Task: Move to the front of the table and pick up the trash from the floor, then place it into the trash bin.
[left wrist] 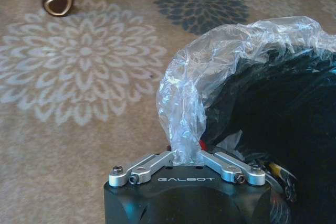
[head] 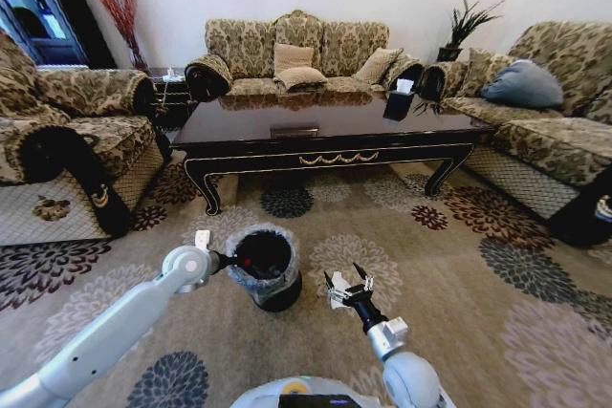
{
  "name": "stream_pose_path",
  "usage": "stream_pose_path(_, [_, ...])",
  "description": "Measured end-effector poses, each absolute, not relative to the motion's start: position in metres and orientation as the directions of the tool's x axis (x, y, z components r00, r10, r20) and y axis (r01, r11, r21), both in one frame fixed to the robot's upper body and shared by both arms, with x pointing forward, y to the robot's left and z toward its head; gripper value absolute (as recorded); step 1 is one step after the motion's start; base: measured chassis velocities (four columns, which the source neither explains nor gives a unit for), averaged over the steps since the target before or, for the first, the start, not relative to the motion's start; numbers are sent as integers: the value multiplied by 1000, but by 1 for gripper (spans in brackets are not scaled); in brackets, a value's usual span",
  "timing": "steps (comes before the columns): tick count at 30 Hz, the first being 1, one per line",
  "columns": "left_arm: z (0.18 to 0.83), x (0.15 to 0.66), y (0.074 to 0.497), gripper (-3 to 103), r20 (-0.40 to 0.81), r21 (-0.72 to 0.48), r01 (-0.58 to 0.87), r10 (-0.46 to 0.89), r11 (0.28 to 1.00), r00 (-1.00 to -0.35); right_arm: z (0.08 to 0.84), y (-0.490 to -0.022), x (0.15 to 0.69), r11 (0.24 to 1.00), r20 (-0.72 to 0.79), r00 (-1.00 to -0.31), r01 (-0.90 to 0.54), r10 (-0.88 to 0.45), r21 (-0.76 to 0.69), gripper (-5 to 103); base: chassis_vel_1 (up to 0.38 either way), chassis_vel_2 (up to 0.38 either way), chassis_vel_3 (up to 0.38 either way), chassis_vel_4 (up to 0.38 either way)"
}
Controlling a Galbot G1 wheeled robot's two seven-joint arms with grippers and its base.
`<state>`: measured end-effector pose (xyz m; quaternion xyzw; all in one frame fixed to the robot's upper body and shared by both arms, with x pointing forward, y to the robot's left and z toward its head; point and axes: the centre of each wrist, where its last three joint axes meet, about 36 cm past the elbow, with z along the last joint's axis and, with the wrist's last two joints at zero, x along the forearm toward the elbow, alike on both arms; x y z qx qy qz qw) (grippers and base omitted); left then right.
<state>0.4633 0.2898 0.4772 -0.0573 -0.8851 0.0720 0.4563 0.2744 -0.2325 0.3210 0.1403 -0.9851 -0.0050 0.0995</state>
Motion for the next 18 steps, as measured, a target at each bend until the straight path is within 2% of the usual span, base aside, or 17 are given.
stream_pose_path(4, [475, 461, 297, 0, 803, -180, 17, 157, 983, -575, 304, -233, 283, 965, 236, -936, -254, -262, 64, 100, 0, 0, 0, 0])
stream_pose_path(11, [472, 454, 301, 0, 807, -186, 19, 164, 982, -568, 229, -247, 285, 964, 364, -902, -262, -231, -38, 100, 0, 0, 0, 0])
stream_pose_path(18, [471, 452, 303, 0, 809, -178, 15, 155, 984, -567, 199, -245, 279, 956, 421, -877, -285, -233, -64, 100, 0, 0, 0, 0])
